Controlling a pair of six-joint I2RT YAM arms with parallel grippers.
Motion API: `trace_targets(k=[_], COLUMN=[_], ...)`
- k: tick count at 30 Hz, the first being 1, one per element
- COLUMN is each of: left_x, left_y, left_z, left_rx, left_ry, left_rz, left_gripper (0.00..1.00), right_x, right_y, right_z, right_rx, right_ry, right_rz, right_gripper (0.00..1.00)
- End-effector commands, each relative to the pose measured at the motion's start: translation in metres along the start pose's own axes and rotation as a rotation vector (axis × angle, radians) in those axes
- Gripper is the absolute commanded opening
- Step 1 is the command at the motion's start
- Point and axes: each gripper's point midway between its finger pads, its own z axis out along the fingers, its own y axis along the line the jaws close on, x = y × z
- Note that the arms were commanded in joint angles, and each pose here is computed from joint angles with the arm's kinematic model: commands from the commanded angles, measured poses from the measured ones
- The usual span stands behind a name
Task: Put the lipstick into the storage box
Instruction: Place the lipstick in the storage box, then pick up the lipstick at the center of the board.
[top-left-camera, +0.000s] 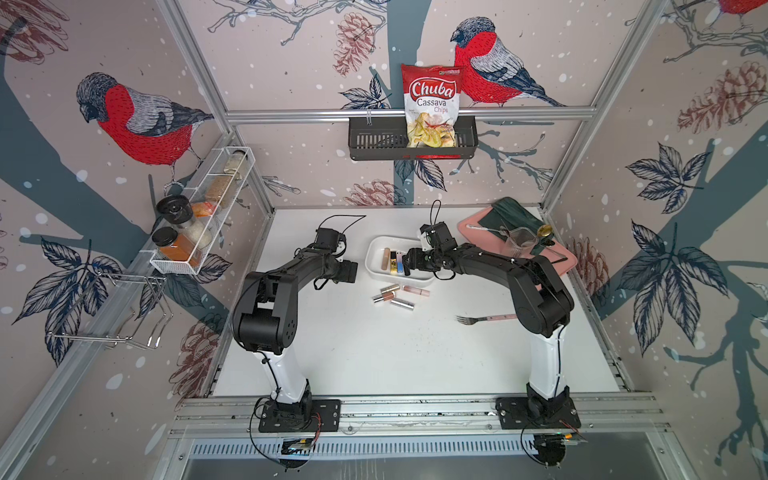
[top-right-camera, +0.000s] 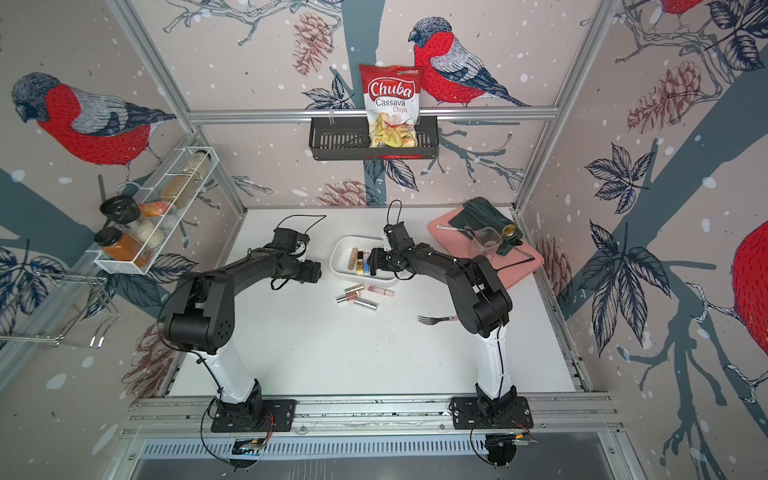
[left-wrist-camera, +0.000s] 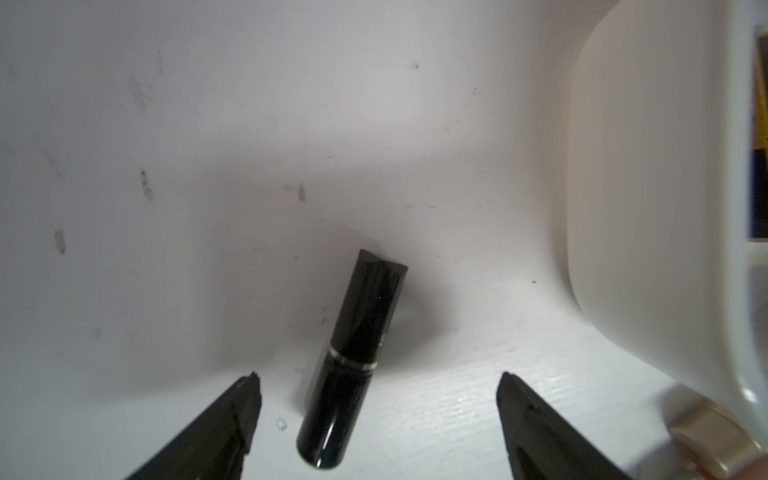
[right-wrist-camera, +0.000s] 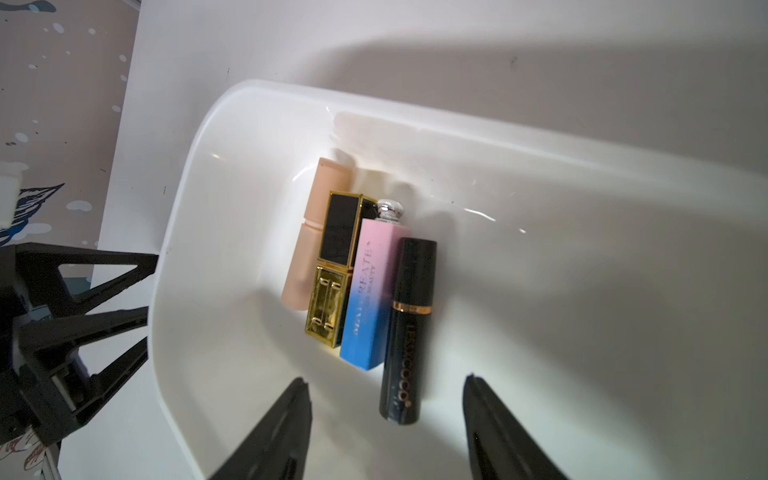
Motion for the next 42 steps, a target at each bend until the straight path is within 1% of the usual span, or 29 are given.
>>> trace_targets(k=[1, 5, 9, 14, 16, 18, 21, 23, 25, 27, 29, 33, 34, 38, 42], left_x=[-0.003, -0.003, -0.001, 0.006, 0.007, 0.009, 0.012, 0.013, 0.015, 0.015, 0.016, 0.016, 0.016, 0.006, -0.016], left_y=[0.005, 0.007, 0.009, 0.016, 0.021, 0.024, 0.030, 0.031, 0.031, 0.030, 0.030, 0.025, 0.024, 0.021, 0.014], left_z=[0.007, 0.013, 0.016, 0.020, 0.021, 0.022, 0.022, 0.023, 0.025, 0.025, 0.026, 0.025, 0.024, 0.007, -0.036], left_rx=[0.003, 0.001, -0.006, -0.043, -0.073, -0.093, -0.125, -0.131, -0.129, -0.126, -0.123, -0.099, -0.092, -0.084, -0.061], left_ry=[0.009, 0.015, 0.025, 0.046, 0.055, 0.065, 0.077, 0.086, 0.093, 0.097, 0.100, 0.097, 0.096, 0.060, -0.050], left_rz=[0.011, 0.012, 0.010, 0.001, -0.007, -0.009, -0.015, -0.017, -0.018, -0.019, -0.021, -0.029, -0.034, -0.058, -0.111], left_gripper=[0.92, 0.91, 0.87, 0.80, 0.70, 0.67, 0.59, 0.50, 0.37, 0.26, 0.23, 0.08, 0.05, 0.04, 0.03], right_x=[-0.008, -0.016, -0.021, -0.017, -0.013, -0.009, -0.002, 0.003, 0.007, 0.011, 0.015, 0.021, 0.022, 0.028, 0.036], right_y=[0.011, 0.021, 0.034, 0.042, 0.042, 0.042, 0.040, 0.037, 0.034, 0.030, 0.026, 0.022, 0.022, 0.025, 0.023], right_z=[-0.013, -0.036, -0.068, -0.107, -0.121, -0.132, -0.143, -0.149, -0.155, -0.160, -0.163, -0.172, -0.174, -0.182, -0.187], right_rx=[-0.022, -0.038, -0.059, -0.077, -0.076, -0.077, -0.074, -0.070, -0.072, -0.069, -0.065, -0.061, -0.064, -0.078, -0.083], right_ry=[-0.034, -0.077, -0.131, -0.182, -0.201, -0.213, -0.218, -0.219, -0.224, -0.230, -0.231, -0.234, -0.236, -0.238, -0.234], right_rz=[-0.015, -0.034, -0.060, -0.086, -0.092, -0.096, -0.102, -0.102, -0.095, -0.090, -0.084, -0.080, -0.079, -0.080, -0.078], right_gripper=[0.67, 0.67, 0.67, 0.67, 0.67, 0.67, 0.67, 0.68, 0.68, 0.68, 0.68, 0.68, 0.68, 0.68, 0.68])
